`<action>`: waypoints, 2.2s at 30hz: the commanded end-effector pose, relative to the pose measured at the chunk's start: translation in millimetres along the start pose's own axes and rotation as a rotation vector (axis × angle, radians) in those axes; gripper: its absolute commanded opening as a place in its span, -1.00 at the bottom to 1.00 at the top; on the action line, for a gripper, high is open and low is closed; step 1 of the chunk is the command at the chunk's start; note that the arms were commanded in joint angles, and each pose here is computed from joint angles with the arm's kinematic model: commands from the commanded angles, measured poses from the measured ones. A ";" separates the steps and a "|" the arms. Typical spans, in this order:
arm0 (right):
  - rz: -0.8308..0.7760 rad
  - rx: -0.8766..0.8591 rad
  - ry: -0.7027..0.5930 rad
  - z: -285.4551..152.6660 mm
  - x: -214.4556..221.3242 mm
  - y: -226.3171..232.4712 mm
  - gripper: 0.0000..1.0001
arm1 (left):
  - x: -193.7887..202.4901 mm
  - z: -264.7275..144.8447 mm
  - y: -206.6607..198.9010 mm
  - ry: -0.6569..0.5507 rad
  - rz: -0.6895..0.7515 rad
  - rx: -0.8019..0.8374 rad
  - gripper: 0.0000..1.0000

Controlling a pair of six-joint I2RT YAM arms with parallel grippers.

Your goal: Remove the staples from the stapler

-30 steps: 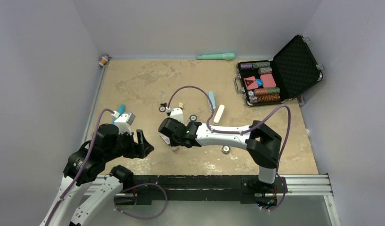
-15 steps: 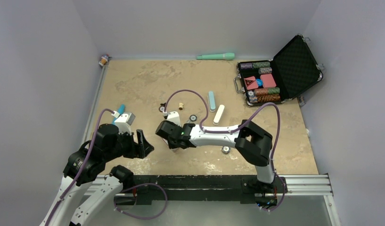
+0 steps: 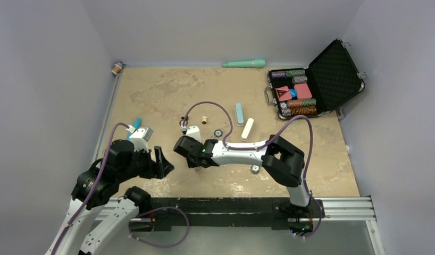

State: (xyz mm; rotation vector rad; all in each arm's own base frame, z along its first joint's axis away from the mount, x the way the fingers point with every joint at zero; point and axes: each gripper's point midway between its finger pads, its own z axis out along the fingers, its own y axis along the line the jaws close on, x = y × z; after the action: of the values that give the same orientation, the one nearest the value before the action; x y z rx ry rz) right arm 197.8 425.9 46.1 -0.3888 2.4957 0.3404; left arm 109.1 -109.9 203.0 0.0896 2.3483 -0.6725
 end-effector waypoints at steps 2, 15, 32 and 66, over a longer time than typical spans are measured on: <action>-0.002 -0.038 -0.023 -1.9 -7.3 13.9 -1.00 | -7.3 0.5 -3.4 -0.030 0.026 0.021 0.51; -0.010 -0.042 -0.007 2.4 0.6 13.8 -1.00 | -7.6 0.6 -3.0 -0.031 0.025 0.018 0.51; -0.020 -0.031 -0.005 -3.1 0.8 8.8 -0.64 | -7.1 0.6 -2.7 -0.029 0.023 0.017 0.51; 0.130 0.100 -0.150 -20.3 -86.8 -56.9 -0.01 | -6.7 -0.7 -4.6 -0.034 0.030 0.031 0.51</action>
State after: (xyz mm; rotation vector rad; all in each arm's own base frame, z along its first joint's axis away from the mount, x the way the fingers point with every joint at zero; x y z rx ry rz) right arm 256.0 390.2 91.9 -0.2296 2.4225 0.3152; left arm 108.9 -109.4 203.5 0.0856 2.3431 -0.6743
